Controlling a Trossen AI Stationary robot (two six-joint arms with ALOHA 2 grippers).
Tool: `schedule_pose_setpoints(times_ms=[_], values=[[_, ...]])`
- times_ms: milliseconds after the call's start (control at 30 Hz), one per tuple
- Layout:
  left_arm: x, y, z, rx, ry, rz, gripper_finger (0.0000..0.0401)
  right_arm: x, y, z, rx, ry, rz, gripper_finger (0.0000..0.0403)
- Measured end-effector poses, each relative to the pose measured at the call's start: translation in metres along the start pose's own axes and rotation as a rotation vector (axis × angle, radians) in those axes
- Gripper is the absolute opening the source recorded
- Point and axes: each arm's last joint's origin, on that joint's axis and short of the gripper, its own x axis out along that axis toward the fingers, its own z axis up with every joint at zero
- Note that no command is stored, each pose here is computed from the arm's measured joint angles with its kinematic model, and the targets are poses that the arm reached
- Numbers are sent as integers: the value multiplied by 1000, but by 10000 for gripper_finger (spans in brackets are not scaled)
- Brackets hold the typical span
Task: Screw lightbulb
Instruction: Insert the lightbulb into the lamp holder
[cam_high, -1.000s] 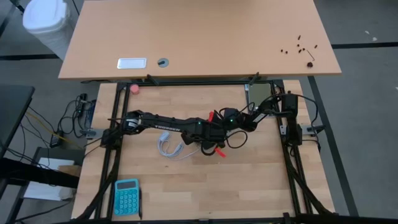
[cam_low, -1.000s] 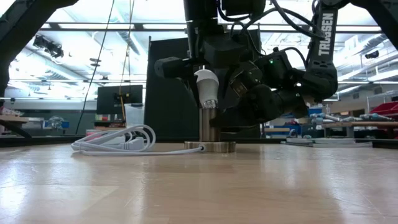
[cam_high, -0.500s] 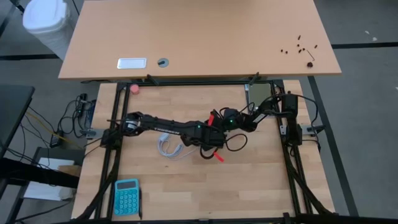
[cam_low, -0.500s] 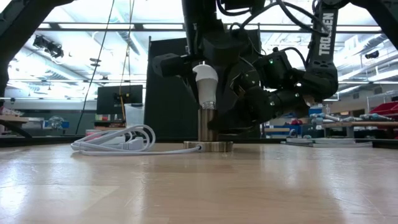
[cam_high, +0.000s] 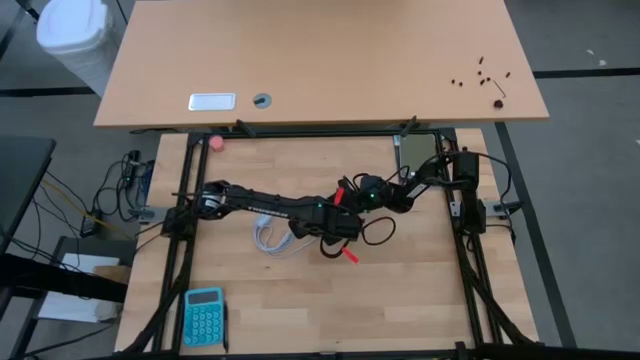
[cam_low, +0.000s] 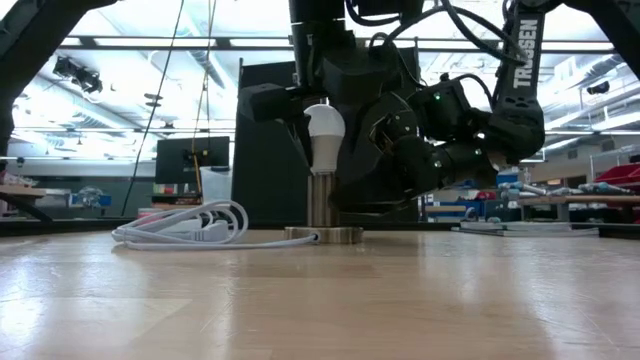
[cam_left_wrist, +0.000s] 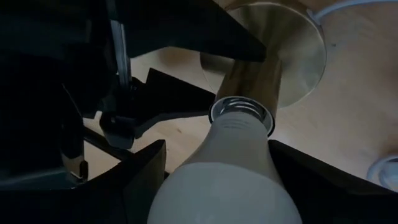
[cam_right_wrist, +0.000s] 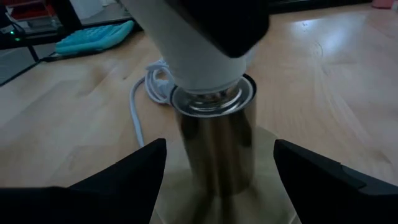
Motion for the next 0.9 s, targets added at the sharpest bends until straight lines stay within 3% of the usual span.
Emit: schedule_pose_setpoints(times_ms=[900], values=[[0, 1, 1, 75, -88, -43, 282, -1, -1, 0, -33, 5, 1, 309]])
